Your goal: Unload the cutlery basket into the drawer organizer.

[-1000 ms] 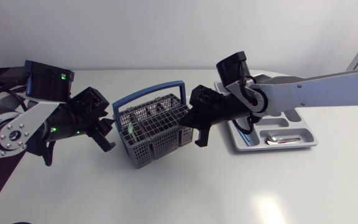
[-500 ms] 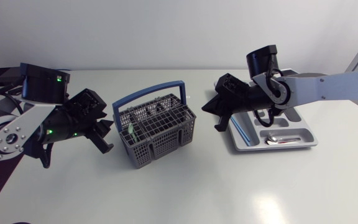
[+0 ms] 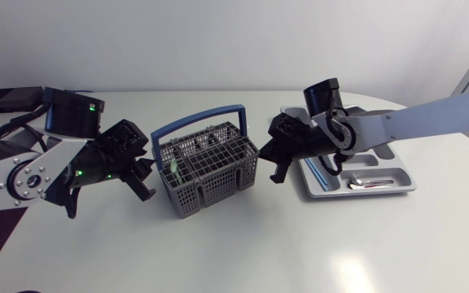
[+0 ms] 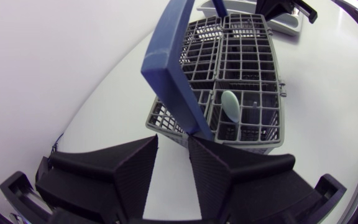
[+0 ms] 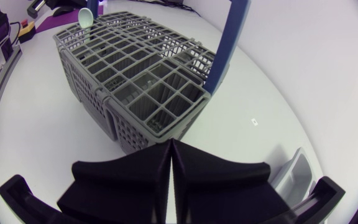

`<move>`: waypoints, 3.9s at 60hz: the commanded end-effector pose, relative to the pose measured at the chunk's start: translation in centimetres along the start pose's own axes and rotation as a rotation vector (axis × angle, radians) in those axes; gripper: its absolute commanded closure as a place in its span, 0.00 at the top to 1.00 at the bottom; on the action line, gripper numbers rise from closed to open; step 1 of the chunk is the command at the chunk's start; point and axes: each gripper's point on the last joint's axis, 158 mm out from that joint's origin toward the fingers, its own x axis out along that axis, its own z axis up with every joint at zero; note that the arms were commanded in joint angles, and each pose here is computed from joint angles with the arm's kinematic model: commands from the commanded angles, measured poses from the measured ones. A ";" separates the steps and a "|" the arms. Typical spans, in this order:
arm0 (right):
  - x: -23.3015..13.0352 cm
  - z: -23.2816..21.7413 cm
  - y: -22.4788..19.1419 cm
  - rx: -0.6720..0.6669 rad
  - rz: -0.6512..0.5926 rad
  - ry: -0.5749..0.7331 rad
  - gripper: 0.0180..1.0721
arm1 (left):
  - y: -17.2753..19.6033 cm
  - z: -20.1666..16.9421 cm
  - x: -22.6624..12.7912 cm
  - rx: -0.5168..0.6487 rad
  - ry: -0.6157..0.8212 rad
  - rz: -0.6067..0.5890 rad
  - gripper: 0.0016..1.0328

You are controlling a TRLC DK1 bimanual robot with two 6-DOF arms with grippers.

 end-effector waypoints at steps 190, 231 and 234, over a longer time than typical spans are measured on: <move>-9.8 1.5 5.9 -0.022 -0.068 -0.071 0.61 | -0.1 0.3 1.8 -0.206 0.256 0.021 0.30; -10.0 1.6 6.1 -0.023 -0.067 -0.070 0.61 | -0.1 0.9 1.0 -0.187 0.231 0.046 0.03; -10.0 1.5 6.2 -0.023 -0.065 -0.069 0.61 | 0.1 1.2 0.7 -0.183 0.221 0.053 0.03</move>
